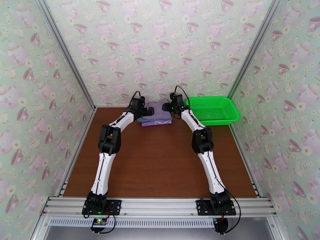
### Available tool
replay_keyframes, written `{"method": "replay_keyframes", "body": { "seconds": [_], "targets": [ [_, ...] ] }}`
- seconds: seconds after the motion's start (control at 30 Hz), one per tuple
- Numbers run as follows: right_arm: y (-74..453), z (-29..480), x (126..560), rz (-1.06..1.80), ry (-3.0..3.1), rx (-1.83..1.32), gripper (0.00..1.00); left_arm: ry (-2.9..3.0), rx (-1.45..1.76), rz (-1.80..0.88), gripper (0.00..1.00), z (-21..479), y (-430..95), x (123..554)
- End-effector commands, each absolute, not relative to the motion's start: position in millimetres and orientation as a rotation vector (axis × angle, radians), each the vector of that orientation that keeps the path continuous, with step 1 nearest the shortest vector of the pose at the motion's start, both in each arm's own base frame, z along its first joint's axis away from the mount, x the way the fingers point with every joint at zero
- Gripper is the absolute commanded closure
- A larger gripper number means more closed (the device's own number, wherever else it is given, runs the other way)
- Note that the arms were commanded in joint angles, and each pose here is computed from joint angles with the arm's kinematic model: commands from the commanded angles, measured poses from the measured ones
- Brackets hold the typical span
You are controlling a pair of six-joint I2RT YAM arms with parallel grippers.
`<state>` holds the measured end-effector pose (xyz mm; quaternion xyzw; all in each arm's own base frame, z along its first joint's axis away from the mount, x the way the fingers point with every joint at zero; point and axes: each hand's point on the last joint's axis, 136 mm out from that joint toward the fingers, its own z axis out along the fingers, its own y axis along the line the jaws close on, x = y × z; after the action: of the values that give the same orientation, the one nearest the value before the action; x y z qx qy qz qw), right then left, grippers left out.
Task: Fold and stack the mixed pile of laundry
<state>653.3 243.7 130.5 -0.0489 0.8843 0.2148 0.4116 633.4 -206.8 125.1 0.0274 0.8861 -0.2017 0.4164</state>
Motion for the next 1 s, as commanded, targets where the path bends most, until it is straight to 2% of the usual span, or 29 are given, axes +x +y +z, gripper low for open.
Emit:
{"method": "replay_keyframes", "body": {
  "seconds": [0.0, 0.07, 0.2, 0.33, 0.4, 0.5, 0.7, 0.8, 0.9, 0.97],
  "targets": [
    [227, 243, 635, 0.5, 2.056, -0.173, 0.13, 1.984, 0.14, -0.485, 0.0, 255, -195, 615],
    [219, 260, 616, 0.464, 2.045, -0.204, 0.0, 1.915, 0.15, -0.444, 0.0, 288, -183, 593],
    [194, 289, 560, 0.4, 1.986, -0.224, 0.0, 1.748, 0.124, -0.351, 0.0, 342, -149, 531],
    [157, 303, 490, 0.316, 1.907, -0.18, 0.0, 1.666, 0.043, -0.216, 0.0, 350, -105, 468],
    [132, 296, 454, 0.239, 1.887, -0.135, 0.0, 1.677, 0.007, -0.132, 0.0, 333, -82, 438],
    [98, 264, 409, 0.101, 1.882, -0.103, 0.0, 1.763, -0.121, 0.059, 0.0, 273, -36, 402],
    [35, 176, 352, -0.216, 1.881, -0.028, 0.0, 1.691, -0.219, 0.208, 0.02, 167, 10, 345],
    [23, 147, 342, -0.239, 1.801, -0.009, 0.0, 1.725, -0.201, 0.259, 0.0, 147, 11, 353],
    [20, 148, 351, -0.217, 1.775, -0.008, 0.0, 1.75, -0.048, 0.258, 0.0, 142, -6, 378],
    [18, 155, 356, -0.162, 1.677, 0.017, 0.0, 1.748, -0.059, 0.257, 0.0, 129, 1, 389]
  ]
}}
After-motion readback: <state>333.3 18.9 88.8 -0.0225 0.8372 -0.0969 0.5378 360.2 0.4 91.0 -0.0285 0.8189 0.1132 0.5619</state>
